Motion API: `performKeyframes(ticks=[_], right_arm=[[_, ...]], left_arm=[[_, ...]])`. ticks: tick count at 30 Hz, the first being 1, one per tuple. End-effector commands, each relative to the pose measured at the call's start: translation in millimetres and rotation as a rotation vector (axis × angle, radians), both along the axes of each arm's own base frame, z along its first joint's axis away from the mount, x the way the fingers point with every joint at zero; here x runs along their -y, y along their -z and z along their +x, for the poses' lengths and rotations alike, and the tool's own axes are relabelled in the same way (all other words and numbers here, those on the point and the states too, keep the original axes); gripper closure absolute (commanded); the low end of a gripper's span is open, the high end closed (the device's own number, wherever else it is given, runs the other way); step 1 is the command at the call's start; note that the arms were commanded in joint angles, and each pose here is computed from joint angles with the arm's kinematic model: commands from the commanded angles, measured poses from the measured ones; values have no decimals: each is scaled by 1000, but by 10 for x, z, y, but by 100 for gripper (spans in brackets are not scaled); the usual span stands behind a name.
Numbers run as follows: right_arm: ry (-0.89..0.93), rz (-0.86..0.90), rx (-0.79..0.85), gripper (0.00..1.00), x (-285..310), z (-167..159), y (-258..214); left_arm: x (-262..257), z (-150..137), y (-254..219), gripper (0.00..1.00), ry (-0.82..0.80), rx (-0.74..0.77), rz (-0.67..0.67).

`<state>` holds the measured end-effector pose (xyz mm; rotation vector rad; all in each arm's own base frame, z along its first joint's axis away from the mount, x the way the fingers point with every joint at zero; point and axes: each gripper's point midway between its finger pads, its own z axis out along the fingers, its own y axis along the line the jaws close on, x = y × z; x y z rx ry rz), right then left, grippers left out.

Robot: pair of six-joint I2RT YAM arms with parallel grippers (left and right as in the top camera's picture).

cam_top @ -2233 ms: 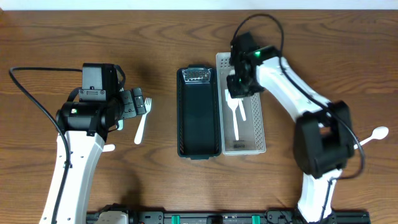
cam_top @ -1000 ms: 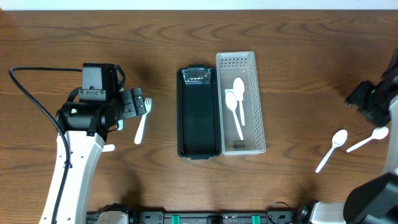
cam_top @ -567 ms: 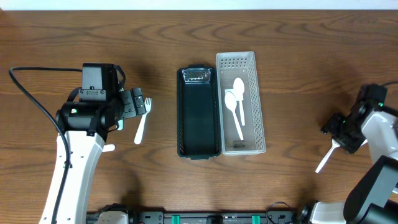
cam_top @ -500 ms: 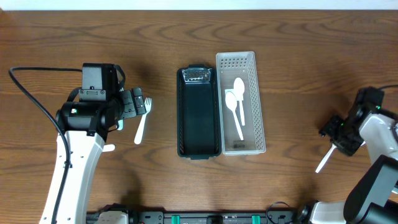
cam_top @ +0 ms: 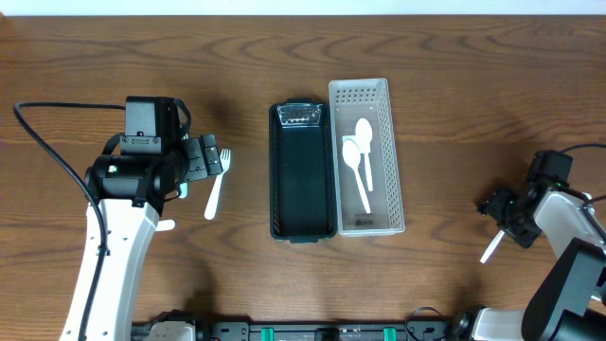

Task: Pack container
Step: 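Grasp a second white spoon with the right gripper and lift, then place the second spoon into the white basket and release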

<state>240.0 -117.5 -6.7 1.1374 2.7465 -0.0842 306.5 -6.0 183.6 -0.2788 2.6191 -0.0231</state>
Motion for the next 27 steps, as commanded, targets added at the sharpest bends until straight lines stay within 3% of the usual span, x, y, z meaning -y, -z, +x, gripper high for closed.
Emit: performKeyframes(ticks=[1,6,10,14,18,23,27], right_arm=[[12,47,-37,44,-99,-141,153],[12,46,-35,82,-97,-135,153],[12,47,-35,98,-98,-136,153],[2,92,-3,99,-168,-51,117],[-41,158,92,99,-288,252,-152],[-201,136,261,99,-553,849,-979],[-403,111,401,99,-1107,1256,-1749]], left_arm=[[-14,23,-55,2,-7,11,0],[-14,24,-55,2,-7,11,0],[-14,24,-55,2,-7,11,0],[-14,24,-55,2,-7,11,0],[-14,24,-55,2,-7,11,0],[-14,24,-55,2,-7,11,0],[-14,25,-56,2,-7,12,0]])
